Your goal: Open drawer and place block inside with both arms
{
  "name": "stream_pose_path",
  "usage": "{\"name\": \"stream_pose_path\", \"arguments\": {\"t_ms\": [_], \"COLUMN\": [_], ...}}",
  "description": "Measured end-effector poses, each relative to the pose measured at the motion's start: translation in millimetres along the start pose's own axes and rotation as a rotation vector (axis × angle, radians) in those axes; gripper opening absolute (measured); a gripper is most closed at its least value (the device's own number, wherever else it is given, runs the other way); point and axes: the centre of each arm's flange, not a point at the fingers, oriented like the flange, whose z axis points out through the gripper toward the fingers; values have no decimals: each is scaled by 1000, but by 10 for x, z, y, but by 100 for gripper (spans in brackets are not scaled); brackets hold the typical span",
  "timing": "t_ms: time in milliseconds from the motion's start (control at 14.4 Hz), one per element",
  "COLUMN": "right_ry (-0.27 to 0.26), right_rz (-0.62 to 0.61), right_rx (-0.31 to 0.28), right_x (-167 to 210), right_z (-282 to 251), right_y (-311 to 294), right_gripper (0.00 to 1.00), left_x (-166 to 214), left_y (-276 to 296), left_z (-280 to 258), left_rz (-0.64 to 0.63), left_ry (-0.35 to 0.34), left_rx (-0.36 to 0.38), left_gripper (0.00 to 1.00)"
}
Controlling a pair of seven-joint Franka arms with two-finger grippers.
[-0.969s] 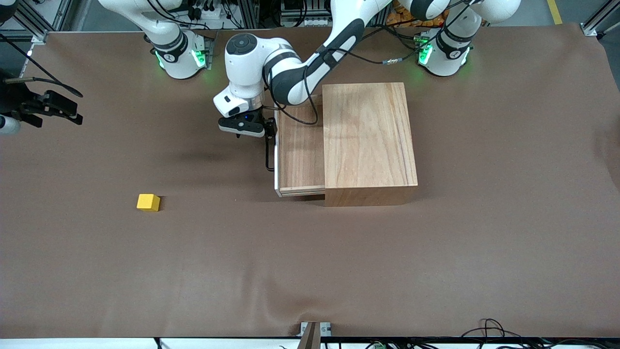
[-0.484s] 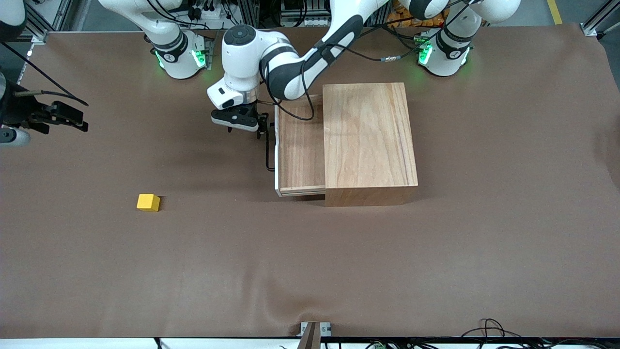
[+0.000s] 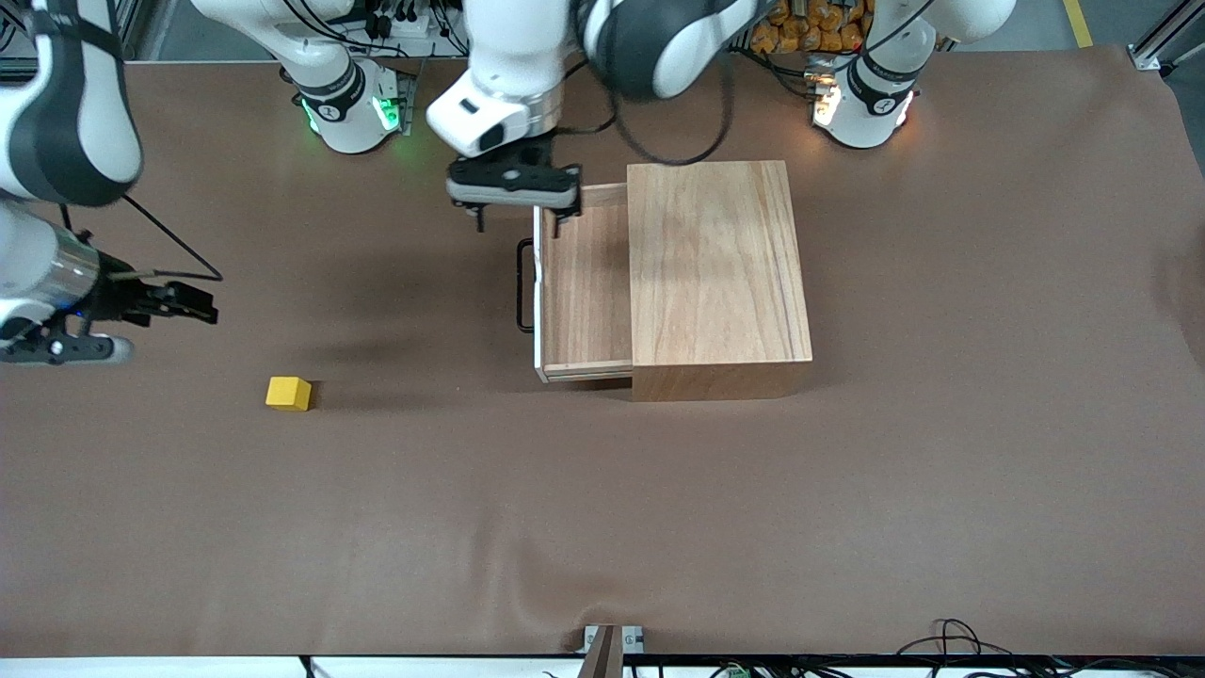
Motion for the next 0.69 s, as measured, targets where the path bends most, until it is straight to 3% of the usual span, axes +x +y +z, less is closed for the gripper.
{"name": "stream_pose_path", "arguments": {"t_ms": [208, 484, 692], "right_ry": [-16, -19, 8], "right_rz": [8, 11, 3], "right_rx": [-5, -17, -28], "right_x": [139, 357, 456], "right_z": [361, 885, 1321], "right_y": [49, 89, 113], "right_gripper": [100, 100, 100], "left_x": [330, 836, 1122], "left_y": [-572, -1472, -2135], "left_z": [-453, -864, -1086], "left_rz": [-52, -28, -62], "left_ry": [-27, -73, -130], "left_rx": [66, 131, 145], "left_gripper": [100, 100, 100]}}
